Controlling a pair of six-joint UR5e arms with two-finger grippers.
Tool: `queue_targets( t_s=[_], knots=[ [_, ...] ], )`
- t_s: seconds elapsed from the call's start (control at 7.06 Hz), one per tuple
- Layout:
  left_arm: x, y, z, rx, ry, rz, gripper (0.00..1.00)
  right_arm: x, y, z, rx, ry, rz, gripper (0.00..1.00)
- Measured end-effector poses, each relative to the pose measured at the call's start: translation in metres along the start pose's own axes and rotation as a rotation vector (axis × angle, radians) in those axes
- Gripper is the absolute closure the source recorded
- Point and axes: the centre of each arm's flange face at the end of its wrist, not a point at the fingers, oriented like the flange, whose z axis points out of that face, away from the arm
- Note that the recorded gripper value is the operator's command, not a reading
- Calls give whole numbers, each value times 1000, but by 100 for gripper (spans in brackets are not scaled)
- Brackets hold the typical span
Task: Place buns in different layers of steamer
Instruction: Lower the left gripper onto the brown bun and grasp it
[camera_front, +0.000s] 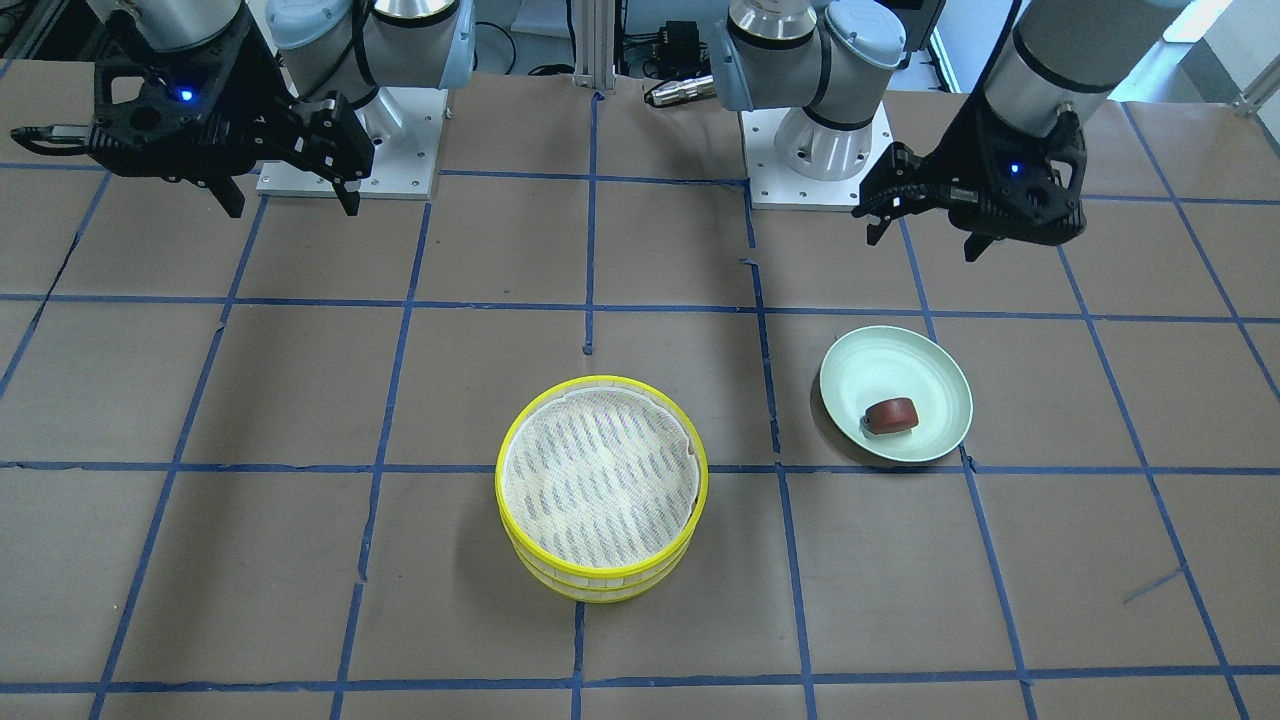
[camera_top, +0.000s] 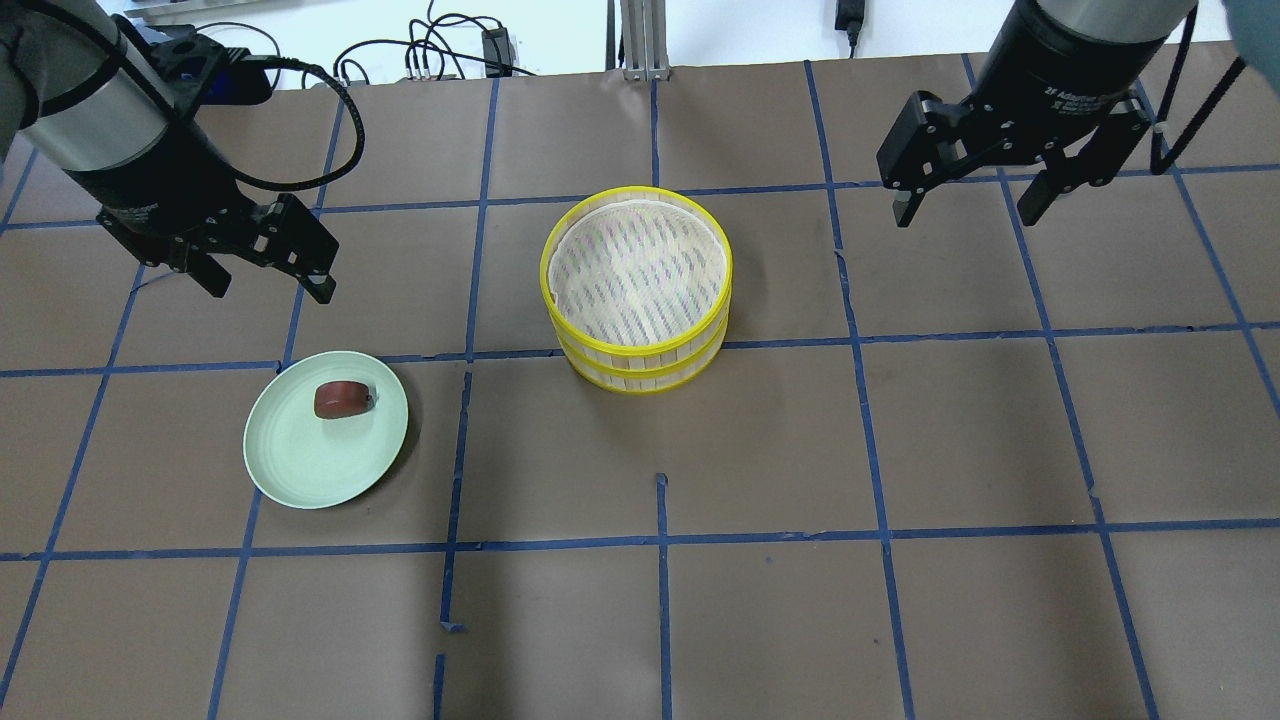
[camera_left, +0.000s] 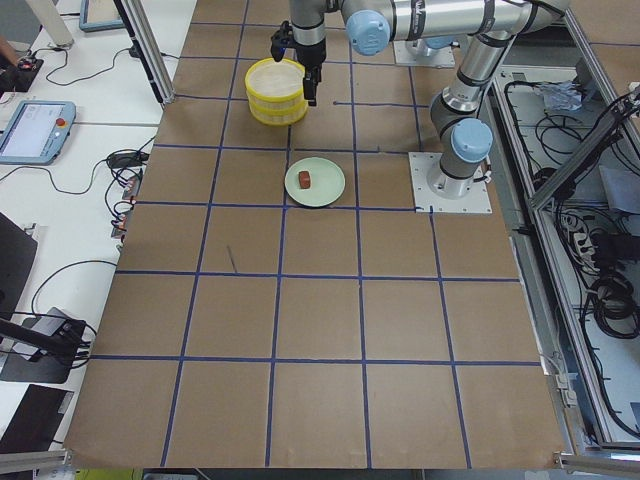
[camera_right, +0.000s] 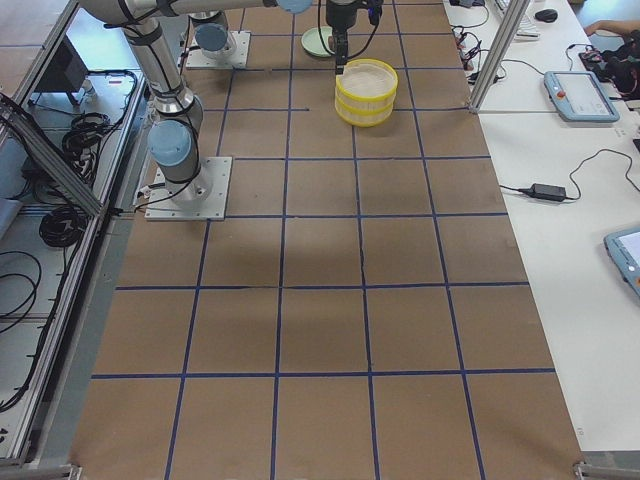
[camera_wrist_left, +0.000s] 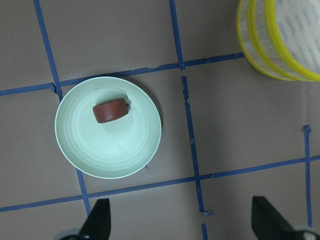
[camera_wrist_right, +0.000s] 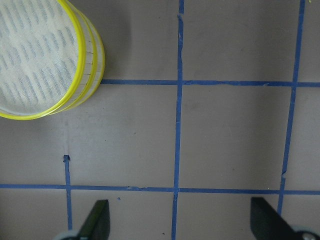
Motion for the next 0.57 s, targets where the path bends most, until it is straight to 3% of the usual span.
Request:
queue_targets(
  t_s=[0.57],
  knots=[
    [-59,-41,146,-7,-8,-2,2,-2,-3,-3,26,10,-10,0]
  ],
)
